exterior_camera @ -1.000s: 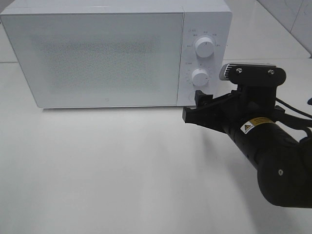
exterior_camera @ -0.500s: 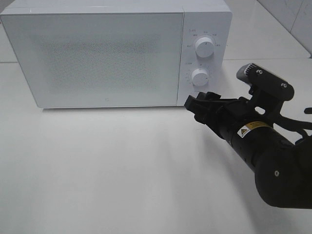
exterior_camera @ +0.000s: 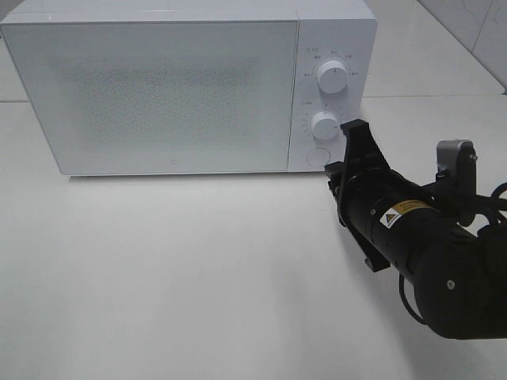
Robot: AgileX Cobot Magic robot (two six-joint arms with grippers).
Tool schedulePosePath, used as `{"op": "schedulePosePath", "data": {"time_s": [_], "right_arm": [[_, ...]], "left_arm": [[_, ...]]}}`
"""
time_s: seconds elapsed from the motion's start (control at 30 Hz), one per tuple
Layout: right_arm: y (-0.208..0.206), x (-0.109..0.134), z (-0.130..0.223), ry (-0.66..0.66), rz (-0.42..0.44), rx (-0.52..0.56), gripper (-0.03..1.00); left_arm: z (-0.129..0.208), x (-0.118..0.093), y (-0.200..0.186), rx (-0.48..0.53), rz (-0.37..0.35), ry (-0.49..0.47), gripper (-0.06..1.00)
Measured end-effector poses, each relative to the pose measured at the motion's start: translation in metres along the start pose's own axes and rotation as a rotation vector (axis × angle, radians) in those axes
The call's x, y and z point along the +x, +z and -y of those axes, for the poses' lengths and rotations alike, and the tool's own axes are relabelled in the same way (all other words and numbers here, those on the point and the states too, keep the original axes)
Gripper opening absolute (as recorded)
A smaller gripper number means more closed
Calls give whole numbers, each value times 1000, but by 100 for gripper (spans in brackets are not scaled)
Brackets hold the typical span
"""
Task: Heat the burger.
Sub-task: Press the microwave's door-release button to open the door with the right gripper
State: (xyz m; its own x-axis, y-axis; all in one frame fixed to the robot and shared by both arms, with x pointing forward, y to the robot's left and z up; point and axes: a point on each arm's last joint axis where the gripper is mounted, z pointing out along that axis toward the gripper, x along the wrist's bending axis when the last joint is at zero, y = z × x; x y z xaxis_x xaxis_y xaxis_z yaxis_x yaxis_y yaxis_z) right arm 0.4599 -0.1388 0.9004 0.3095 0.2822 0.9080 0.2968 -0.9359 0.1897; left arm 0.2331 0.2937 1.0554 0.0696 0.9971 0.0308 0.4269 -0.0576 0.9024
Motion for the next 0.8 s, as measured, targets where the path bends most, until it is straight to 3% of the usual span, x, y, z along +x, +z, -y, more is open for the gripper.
{"op": "schedulePosePath", "data": {"time_s": [0.13, 0.23, 0.27, 0.8], "right_arm": [[0, 0, 0, 119, -1, 2, 9], [0, 0, 0, 130, -1, 2, 7], [0, 0, 0, 146, 0, 2, 1], [23, -6, 14, 230, 49, 6, 1]], "left_arm": [[0, 0, 0, 0, 0, 0, 99], [0, 0, 0, 0, 0, 0, 99], [0, 0, 0, 0, 0, 0, 99], [0, 0, 0, 0, 0, 0, 99]]}}
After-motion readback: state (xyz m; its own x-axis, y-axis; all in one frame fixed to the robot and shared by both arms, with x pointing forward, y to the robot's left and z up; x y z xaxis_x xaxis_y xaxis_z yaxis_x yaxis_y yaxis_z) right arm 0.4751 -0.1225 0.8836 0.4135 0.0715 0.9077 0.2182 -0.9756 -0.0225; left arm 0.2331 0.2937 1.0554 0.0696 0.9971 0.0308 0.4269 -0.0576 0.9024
